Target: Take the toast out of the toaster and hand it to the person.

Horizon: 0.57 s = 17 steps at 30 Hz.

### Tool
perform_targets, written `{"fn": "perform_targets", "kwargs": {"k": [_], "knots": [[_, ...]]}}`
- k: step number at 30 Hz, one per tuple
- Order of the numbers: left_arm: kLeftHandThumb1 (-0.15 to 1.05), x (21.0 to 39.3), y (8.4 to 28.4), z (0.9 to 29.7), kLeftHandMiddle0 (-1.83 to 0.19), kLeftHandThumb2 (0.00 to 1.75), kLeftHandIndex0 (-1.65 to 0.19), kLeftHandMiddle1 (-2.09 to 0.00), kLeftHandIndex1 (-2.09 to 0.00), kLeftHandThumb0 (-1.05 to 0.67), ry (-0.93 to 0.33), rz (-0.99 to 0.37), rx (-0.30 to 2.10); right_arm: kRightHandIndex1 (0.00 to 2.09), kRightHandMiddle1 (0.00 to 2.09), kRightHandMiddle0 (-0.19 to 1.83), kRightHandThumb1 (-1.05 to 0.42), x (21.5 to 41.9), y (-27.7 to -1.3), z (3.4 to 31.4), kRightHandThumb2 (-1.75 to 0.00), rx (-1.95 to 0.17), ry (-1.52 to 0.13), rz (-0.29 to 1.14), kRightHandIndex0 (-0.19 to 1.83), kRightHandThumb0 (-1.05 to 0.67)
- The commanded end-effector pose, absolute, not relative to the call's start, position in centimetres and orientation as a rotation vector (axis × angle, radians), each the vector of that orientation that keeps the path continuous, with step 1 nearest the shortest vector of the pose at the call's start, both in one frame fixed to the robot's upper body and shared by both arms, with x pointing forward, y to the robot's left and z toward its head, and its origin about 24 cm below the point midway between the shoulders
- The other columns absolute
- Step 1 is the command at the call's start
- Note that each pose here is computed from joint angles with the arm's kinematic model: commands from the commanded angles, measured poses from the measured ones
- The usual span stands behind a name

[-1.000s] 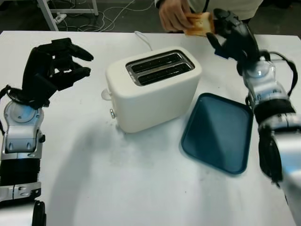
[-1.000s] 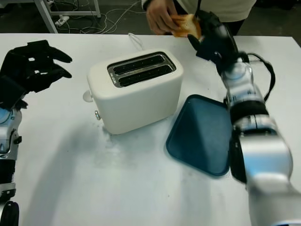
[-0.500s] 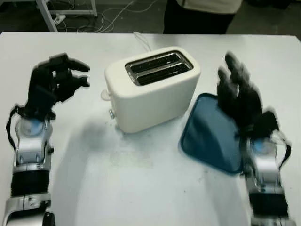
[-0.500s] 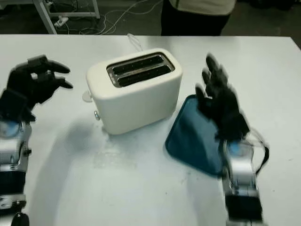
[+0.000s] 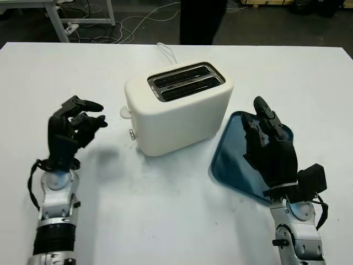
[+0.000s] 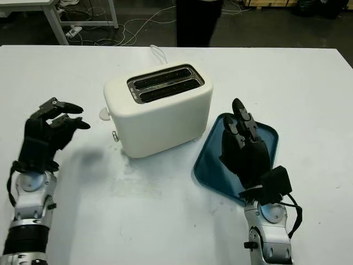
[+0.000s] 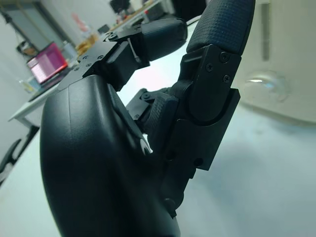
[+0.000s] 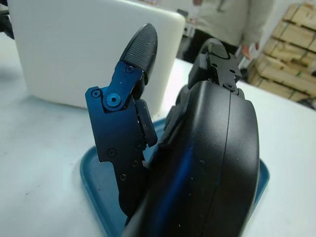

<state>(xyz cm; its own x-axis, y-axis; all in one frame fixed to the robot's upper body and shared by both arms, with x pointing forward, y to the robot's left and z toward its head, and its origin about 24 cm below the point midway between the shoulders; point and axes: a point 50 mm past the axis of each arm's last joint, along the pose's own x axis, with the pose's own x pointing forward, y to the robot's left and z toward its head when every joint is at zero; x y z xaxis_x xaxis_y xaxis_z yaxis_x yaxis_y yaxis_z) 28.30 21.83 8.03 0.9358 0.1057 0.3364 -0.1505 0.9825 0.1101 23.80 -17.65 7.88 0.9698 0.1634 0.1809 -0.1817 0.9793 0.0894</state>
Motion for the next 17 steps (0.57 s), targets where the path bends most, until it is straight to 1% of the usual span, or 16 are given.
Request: {"fn": "perform_targets", "kwargs": {"k": [1, 3, 4, 5, 8, 12, 17], "knots": [[0.92, 28.0, 21.3, 7.1, -0.76, 0.06, -0.54, -1.2, -1.31, -1.05, -0.327, 0.104, 0.125, 0.0, 0.0, 0.0, -0.92, 23.8, -17.6, 7.2, -0.82, 0.114, -0.129, 0.17, 0.0, -0.58], [0.92, 27.8, 20.8, 6.8, -0.72, 0.05, -0.53, -1.19, -1.28, -1.05, -0.332, 0.092, 0.106, 0.0, 0.0, 0.0, -0.92, 23.9, -17.5, 6.9, -0.81, 0.136, -0.105, 0.17, 0.0, -0.57], [0.92, 27.7, 20.6, 6.7, -0.67, 0.04, -0.51, -1.22, -1.29, -1.05, -0.334, 0.093, 0.097, 0.0, 0.0, 0.0, -0.92, 24.0, -17.4, 6.9, -0.8, 0.153, -0.094, 0.166, 0.0, -0.56], [0.92, 27.6, 20.4, 6.7, -0.58, 0.04, -0.47, -1.28, -1.31, -1.05, -0.342, 0.091, 0.095, 0.0, 0.0, 0.0, -0.92, 24.0, -17.3, 6.8, -0.79, 0.164, -0.086, 0.163, 0.0, -0.56], [0.92, 27.3, 20.0, 6.5, -0.47, 0.08, -0.37, -1.33, -1.32, -1.05, -0.377, 0.07, 0.076, 0.0, 0.0, 0.0, -0.92, 24.2, -17.2, 6.7, -0.79, 0.16, -0.077, 0.152, 0.0, -0.55], [0.92, 27.0, 19.7, 6.2, -0.42, 0.1, -0.33, -1.31, -1.3, -1.05, -0.397, 0.075, 0.054, 0.0, 0.0, 0.0, -0.92, 24.4, -17.1, 6.8, -0.79, 0.181, -0.071, 0.143, 0.0, -0.54], [0.92, 26.9, 19.7, 6.4, -0.31, 0.15, -0.23, -1.41, -1.39, -1.05, -0.401, 0.075, 0.08, 0.0, 0.0, 0.0, -0.92, 24.6, -17.2, 6.9, -0.79, 0.173, -0.085, 0.134, 0.0, -0.54]]}}
